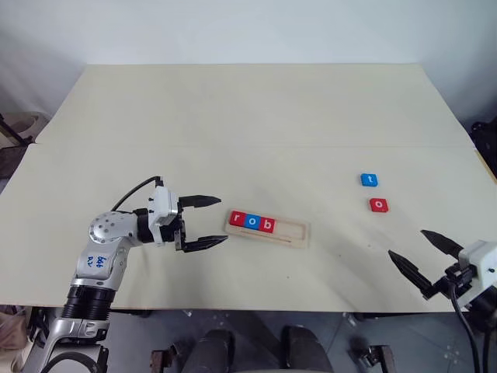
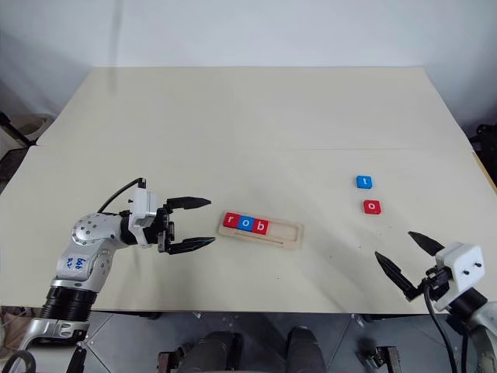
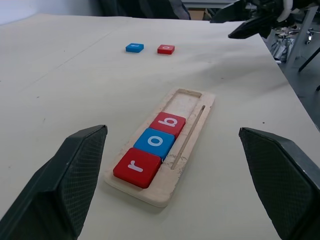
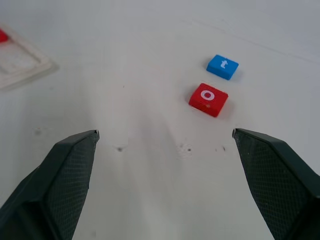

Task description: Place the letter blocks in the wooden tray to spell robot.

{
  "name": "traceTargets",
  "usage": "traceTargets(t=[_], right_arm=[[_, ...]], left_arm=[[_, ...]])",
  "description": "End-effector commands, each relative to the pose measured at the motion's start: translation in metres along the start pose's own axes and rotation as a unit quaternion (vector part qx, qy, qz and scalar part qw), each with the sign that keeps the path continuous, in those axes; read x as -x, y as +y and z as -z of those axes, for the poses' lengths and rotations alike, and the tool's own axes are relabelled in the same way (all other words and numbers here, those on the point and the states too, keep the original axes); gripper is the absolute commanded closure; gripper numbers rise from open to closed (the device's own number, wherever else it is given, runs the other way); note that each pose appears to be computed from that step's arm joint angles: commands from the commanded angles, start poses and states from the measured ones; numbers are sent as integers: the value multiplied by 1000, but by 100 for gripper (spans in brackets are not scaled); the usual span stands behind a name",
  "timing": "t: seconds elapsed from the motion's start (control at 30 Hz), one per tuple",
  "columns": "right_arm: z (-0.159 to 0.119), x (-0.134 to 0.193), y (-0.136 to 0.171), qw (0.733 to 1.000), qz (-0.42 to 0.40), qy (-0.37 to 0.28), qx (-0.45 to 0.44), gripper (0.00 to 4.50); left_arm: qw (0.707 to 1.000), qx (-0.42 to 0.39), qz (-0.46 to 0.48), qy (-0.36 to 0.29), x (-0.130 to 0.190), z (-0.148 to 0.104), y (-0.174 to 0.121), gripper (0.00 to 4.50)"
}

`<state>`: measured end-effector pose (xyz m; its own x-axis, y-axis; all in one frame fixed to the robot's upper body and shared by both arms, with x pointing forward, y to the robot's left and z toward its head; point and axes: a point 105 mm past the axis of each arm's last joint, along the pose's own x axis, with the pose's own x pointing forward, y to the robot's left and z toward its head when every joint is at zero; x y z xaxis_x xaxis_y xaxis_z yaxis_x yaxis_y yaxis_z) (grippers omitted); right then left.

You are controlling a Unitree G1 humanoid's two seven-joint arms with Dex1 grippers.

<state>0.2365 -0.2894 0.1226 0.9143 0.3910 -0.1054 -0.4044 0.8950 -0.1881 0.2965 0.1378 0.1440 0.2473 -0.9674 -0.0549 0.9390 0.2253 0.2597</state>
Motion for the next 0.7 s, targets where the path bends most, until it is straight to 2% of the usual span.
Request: traceTargets(t=[0.03, 0.13, 0.27, 0.4, 0.7], right_arm=[[-11, -16, -16, 998, 30, 34, -31, 2], [-20, -31, -26, 997, 47, 43, -50, 2], [-23, -62, -42, 988, 91, 93, -83, 2], [-31, -82, -44, 985, 93, 107, -102, 2], [-36, -94, -47, 981, 85, 145, -99, 2]], left_arm=[[1000, -20, -2, -8, 1, -9, -1, 0], [1000, -20, -4, -8, 1, -9, -3, 0], [1000, -20, -5, -11, -1, -9, -6, 0], [1000, -20, -5, -14, -4, -9, -8, 0], [1000, -24, -2, -19, -6, -12, -12, 0]])
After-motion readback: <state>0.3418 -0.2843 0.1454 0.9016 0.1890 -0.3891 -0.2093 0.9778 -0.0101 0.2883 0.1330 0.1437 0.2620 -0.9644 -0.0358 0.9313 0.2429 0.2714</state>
